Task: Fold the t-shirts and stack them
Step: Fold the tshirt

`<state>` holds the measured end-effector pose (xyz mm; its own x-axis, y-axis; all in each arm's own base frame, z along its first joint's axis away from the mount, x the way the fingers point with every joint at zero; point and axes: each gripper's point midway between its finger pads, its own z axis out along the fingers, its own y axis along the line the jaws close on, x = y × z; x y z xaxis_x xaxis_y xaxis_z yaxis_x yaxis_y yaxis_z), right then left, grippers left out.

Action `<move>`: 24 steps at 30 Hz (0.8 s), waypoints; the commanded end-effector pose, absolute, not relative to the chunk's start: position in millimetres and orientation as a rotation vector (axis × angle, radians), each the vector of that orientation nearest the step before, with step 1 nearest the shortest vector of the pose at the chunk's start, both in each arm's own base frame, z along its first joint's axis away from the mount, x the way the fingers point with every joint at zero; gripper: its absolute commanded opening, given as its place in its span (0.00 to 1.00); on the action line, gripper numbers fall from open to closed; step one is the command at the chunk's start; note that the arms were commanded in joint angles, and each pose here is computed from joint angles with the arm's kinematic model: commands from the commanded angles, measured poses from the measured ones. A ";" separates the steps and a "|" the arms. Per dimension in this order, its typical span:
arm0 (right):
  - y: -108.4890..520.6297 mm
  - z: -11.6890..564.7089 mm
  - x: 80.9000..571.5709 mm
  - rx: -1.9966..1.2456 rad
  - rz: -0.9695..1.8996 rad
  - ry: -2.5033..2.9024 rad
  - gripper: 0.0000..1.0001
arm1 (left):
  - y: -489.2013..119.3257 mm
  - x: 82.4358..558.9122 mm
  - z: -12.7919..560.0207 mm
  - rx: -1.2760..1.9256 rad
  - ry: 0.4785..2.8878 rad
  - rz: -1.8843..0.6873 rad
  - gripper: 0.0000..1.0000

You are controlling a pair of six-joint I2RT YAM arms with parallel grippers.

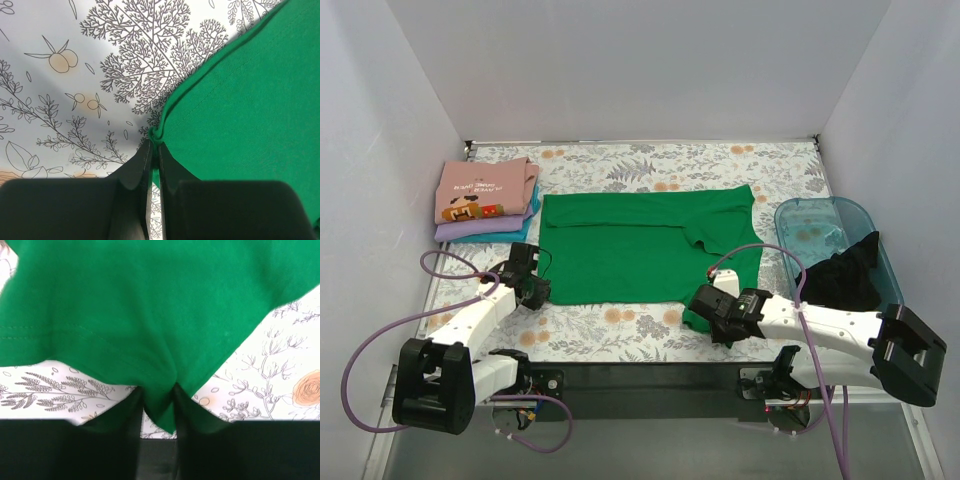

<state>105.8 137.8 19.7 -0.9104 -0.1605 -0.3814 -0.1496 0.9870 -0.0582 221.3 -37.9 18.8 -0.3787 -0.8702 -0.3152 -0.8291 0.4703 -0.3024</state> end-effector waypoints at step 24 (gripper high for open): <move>147.6 122.7 232.1 -0.096 0.034 2.401 0.01 | -50.8 277.0 72.1 -1.364 2.249 -0.244 0.00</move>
<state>205.0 139.8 97.4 -0.7867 -0.0503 -0.6153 -0.0502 0.9986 -0.0176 262.1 -52.9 57.9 -0.3947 -0.8681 -0.3009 -0.7872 0.4884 -0.3765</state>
